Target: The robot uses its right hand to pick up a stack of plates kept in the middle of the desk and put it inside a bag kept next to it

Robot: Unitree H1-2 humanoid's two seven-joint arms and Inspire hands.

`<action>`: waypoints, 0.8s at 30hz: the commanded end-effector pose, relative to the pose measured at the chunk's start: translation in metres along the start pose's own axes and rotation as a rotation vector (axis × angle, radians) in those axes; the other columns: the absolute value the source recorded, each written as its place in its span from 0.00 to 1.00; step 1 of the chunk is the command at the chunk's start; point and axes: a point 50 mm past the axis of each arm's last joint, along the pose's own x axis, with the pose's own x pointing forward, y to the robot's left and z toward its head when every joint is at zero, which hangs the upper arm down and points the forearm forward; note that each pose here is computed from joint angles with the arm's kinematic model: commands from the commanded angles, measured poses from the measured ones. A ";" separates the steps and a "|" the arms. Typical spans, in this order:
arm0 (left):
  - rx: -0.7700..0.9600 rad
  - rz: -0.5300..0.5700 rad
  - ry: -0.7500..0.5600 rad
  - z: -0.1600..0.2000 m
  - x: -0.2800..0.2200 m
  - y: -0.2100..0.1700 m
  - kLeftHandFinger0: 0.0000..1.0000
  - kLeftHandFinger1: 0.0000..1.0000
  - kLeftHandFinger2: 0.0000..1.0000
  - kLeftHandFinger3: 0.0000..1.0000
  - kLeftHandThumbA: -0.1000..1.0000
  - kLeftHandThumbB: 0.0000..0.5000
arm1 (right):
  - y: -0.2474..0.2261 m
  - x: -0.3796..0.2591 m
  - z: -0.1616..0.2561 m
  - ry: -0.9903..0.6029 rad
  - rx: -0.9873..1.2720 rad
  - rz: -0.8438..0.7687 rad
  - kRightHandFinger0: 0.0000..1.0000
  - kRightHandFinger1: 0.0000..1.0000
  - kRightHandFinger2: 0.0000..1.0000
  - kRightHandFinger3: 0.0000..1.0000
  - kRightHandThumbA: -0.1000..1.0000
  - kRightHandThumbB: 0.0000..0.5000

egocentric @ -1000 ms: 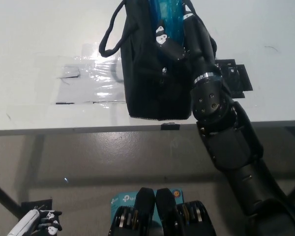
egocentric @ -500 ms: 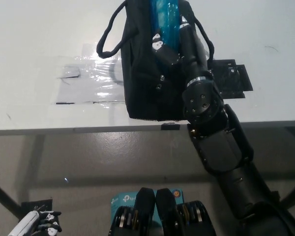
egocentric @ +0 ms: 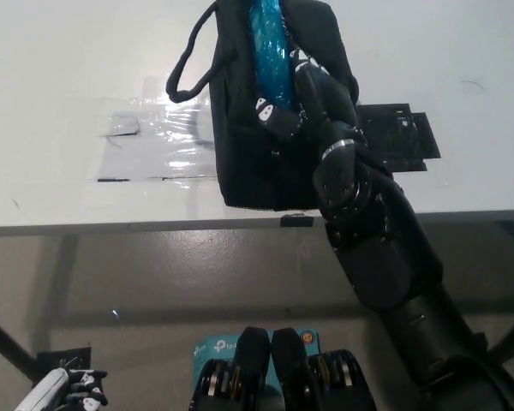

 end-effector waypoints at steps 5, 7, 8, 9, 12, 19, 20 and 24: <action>0.006 -0.010 0.001 -0.007 -0.010 0.000 0.81 0.78 0.83 0.75 0.00 0.31 | -0.057 -0.013 0.072 -0.109 -0.188 -0.168 1.00 1.00 1.00 1.00 0.97 1.00; 0.008 -0.013 -0.004 -0.007 -0.010 0.000 0.80 0.78 0.83 0.76 0.00 0.31 | -0.068 -0.011 0.081 -0.124 -0.212 -0.204 1.00 1.00 1.00 1.00 1.00 1.00; 0.002 -0.012 -0.003 -0.010 -0.011 0.000 0.80 0.78 0.83 0.76 0.00 0.31 | -0.071 -0.010 0.086 -0.130 -0.221 -0.207 1.00 1.00 1.00 1.00 1.00 1.00; 0.005 -0.009 0.006 -0.011 -0.011 0.000 0.82 0.80 0.84 0.75 0.00 0.33 | -0.081 -0.007 0.096 -0.146 -0.232 -0.229 1.00 1.00 1.00 1.00 1.00 1.00; 0.019 -0.009 0.019 -0.010 -0.010 0.000 0.84 0.81 0.84 0.76 0.00 0.31 | -0.098 -0.004 0.111 -0.165 -0.273 -0.267 1.00 1.00 1.00 1.00 1.00 1.00; -0.021 -0.003 0.016 -0.013 -0.012 -0.005 0.86 0.81 0.84 0.76 0.00 0.27 | -0.154 0.007 0.160 -0.225 -0.334 -0.342 1.00 1.00 1.00 1.00 1.00 1.00; -0.013 -0.007 0.019 -0.014 -0.012 -0.006 0.86 0.81 0.84 0.75 0.00 0.28 | -0.159 0.007 0.163 -0.226 -0.333 -0.343 1.00 1.00 1.00 1.00 1.00 1.00; -0.008 -0.013 0.023 -0.016 -0.012 -0.006 0.83 0.80 0.84 0.75 0.00 0.29 | -0.188 -0.006 0.170 -0.249 -0.275 -0.345 1.00 1.00 1.00 1.00 1.00 0.96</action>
